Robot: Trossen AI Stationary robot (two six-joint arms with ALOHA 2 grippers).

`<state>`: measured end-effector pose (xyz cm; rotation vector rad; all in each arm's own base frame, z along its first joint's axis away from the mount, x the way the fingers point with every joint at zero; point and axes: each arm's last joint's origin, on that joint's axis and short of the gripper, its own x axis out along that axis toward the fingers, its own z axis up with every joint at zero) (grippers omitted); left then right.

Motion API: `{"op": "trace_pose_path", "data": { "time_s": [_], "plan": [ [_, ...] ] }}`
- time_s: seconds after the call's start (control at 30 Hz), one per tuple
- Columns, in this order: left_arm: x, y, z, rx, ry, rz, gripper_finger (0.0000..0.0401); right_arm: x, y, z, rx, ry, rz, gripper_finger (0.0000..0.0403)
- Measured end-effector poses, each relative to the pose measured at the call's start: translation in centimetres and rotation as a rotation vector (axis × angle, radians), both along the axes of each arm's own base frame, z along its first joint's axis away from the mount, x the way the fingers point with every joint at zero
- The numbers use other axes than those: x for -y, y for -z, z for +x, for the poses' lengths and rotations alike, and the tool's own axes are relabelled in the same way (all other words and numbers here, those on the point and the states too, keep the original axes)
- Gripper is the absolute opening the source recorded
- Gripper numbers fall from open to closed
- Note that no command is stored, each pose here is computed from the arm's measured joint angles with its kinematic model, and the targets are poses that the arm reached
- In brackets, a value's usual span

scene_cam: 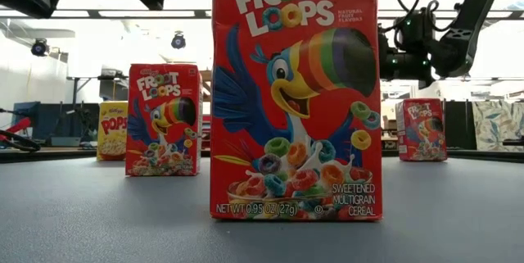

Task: Stack cereal on shelf
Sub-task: Put the left blue cereal box on the shelf aligned with the other blue cereal box

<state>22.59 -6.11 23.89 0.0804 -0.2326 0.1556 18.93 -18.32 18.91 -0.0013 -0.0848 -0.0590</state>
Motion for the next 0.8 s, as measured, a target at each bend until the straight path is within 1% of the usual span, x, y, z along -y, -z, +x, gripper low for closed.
{"op": "trace_pose_path", "data": {
  "time_s": [0.17, 0.4, 0.5, 0.63, 0.8],
  "plan": [
    [-0.05, 0.08, -0.15, -0.002, 0.0, 0.0, 0.0231, 0.41, 0.26, -0.23, -0.007, 0.004, 0.003, 0.0178],
    [-0.05, 0.11, -0.15, -0.004, 0.0, -0.001, 0.0231, 0.3, -0.29, -0.74, -0.009, -0.009, 0.023, 0.0178],
    [-0.05, 0.13, -0.15, -0.006, 0.0, -0.001, 0.0231, 0.18, -0.21, -0.75, -0.025, -0.038, 0.025, 0.0179],
    [-0.06, 0.14, -0.15, -0.006, -0.002, -0.005, 0.0231, 0.15, 0.1, -0.74, -0.052, -0.054, 0.022, 0.0192],
    [-0.07, 0.17, -0.15, -0.008, -0.005, -0.009, 0.0231, 0.17, 0.24, -0.76, -0.06, -0.045, 0.028, 0.0216]
  ]
}}
